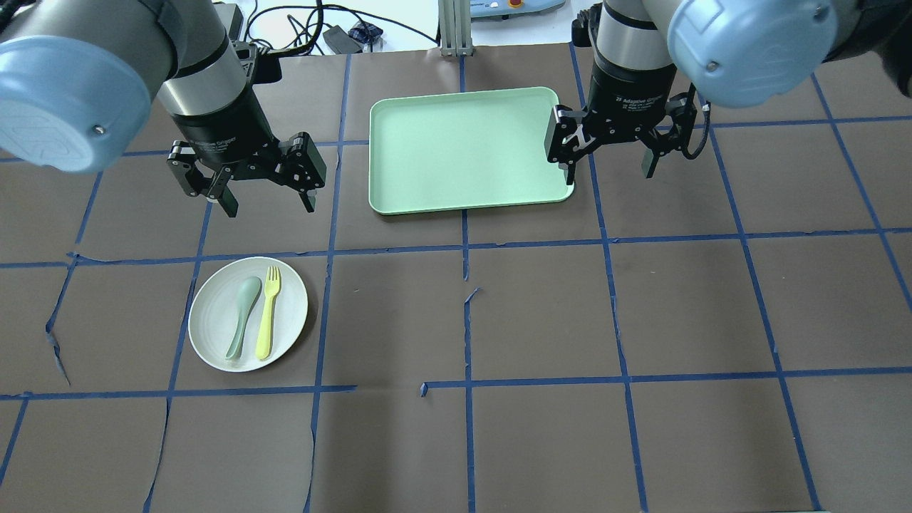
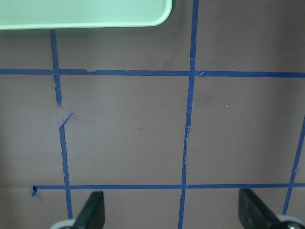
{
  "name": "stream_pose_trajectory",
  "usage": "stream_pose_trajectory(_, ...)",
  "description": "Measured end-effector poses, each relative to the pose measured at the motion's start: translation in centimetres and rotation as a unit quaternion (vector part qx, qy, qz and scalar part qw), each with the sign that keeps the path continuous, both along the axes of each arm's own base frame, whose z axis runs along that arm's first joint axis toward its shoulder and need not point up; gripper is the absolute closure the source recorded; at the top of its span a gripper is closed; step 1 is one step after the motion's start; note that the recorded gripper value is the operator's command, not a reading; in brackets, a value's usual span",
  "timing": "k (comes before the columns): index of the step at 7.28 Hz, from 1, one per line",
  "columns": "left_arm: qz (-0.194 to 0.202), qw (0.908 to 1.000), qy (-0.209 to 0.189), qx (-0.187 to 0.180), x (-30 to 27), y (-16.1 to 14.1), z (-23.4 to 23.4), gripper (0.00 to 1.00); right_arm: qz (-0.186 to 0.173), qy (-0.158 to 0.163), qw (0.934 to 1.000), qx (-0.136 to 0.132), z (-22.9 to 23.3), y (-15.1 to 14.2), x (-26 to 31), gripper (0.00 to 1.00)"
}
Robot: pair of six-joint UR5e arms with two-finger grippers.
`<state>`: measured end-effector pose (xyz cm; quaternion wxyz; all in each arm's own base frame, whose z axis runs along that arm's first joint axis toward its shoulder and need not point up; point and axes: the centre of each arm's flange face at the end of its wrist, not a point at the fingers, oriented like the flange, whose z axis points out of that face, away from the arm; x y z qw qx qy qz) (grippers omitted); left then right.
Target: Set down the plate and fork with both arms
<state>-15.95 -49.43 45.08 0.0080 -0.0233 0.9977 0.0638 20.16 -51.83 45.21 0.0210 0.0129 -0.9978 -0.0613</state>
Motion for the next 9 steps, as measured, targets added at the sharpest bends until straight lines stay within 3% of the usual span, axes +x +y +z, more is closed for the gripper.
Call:
stream_pose_trajectory(6, 0.022, 0.9998, -0.002, -0.002, 3.3, -0.8, -0.2, 0.0, 0.005, -0.004, 1.0, 0.005, -0.2, 0.3, 0.6, 0.0)
stream_pose_trajectory(9, 0.023, 0.9995, 0.016, 0.014, 14.2, -2.0, -3.9, 0.0, 0.012, -0.004, 0.9999, 0.007, -0.3, 0.7, 1.4, 0.0)
